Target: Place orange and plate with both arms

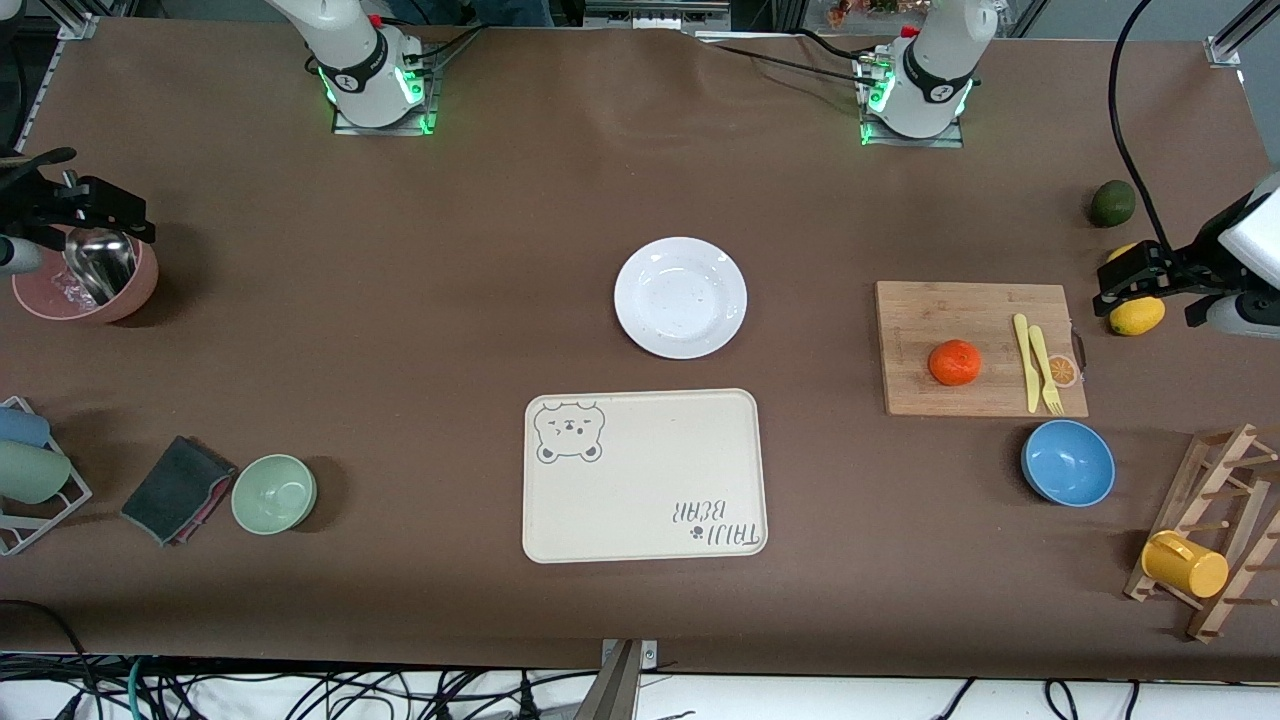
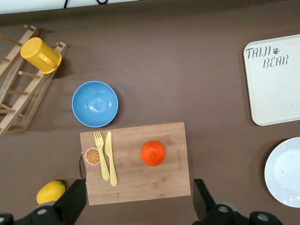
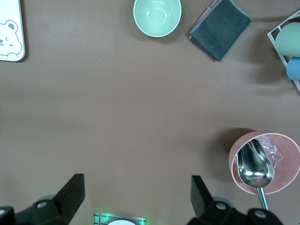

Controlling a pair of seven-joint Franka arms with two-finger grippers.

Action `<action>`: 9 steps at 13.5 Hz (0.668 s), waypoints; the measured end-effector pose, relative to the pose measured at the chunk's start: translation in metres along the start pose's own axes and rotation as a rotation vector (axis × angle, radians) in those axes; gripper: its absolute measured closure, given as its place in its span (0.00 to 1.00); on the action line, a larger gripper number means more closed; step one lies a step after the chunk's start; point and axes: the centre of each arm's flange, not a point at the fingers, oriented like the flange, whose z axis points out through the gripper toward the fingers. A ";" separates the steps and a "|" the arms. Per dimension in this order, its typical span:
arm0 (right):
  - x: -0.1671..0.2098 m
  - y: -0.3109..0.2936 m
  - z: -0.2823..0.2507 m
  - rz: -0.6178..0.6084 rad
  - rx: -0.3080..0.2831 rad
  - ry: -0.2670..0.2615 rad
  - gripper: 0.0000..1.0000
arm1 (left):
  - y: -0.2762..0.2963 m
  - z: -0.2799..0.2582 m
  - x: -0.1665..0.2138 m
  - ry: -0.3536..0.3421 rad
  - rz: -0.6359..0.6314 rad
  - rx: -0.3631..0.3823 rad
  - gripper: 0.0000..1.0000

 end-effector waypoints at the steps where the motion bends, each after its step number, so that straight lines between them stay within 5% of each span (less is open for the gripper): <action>1: 0.000 0.000 0.000 0.000 0.000 0.000 0.00 | 0.000 0.000 0.000 0.000 -0.001 0.000 0.00; 9: 0.000 0.003 0.001 0.006 0.001 -0.001 0.00 | -0.002 0.001 0.000 -0.002 -0.003 0.000 0.00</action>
